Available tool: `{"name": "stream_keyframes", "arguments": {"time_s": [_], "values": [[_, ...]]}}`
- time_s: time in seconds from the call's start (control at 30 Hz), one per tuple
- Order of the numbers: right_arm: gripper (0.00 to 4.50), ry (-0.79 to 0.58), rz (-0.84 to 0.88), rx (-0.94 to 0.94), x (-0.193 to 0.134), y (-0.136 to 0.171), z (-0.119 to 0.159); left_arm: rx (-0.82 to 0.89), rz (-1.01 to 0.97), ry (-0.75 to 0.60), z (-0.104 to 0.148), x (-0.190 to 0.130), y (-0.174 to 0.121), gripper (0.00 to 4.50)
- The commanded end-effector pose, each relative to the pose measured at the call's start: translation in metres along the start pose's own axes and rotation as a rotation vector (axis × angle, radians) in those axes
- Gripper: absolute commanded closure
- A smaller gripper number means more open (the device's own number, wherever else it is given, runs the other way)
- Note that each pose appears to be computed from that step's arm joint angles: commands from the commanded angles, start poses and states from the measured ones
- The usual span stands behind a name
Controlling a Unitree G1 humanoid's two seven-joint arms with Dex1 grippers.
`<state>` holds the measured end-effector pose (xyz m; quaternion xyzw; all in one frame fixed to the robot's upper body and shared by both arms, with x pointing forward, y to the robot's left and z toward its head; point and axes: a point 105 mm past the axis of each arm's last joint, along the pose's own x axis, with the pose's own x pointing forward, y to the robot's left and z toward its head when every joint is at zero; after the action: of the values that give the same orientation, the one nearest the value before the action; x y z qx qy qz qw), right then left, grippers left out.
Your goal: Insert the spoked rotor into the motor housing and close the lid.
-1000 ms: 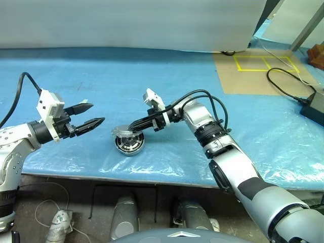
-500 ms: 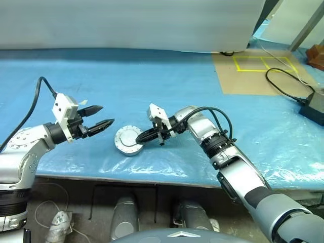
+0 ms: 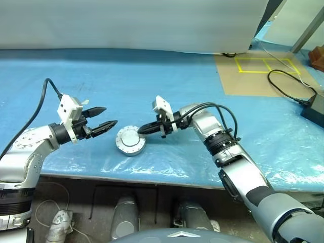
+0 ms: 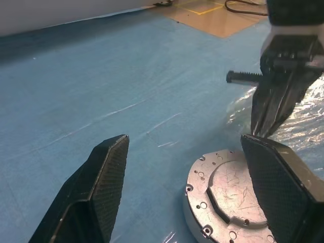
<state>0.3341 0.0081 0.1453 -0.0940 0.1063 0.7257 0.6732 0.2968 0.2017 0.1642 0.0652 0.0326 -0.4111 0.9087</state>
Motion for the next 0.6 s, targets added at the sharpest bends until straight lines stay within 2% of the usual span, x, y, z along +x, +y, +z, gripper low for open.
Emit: {"name": "stream_keyframes", "arguments": {"time_s": [0.03, 0.13, 0.2, 0.33, 0.43, 0.53, 0.6], "values": [[4.48, -0.070, -0.009, -0.105, -0.010, 0.008, 0.029, 0.028, -0.021, -0.031, 0.009, 0.002, -0.007, 0.78], [4.48, -0.004, -0.058, -0.207, -0.013, 0.010, 0.015, 0.021, -0.028, -0.029, 0.007, 0.003, -0.009, 0.78], [4.48, -0.021, -0.140, -0.239, -0.011, 0.003, 0.011, 0.016, -0.041, -0.018, 0.004, 0.002, -0.012, 0.78], [3.62, -0.027, -0.133, -0.250, -0.001, 0.009, 0.002, 0.002, -0.048, -0.016, 0.001, 0.000, -0.016, 0.78], [2.61, -0.047, -0.090, -0.215, 0.009, 0.015, 0.002, -0.005, -0.037, -0.015, 0.000, -0.002, -0.017, 0.78], [1.98, -0.045, -0.019, -0.175, 0.022, 0.024, -0.002, -0.012, 0.016, -0.007, -0.002, -0.014, -0.010, 0.78], [1.37, -0.029, -0.012, -0.168, 0.026, 0.025, -0.004, -0.011, 0.039, -0.010, 0.000, -0.018, -0.007, 0.78]]}}
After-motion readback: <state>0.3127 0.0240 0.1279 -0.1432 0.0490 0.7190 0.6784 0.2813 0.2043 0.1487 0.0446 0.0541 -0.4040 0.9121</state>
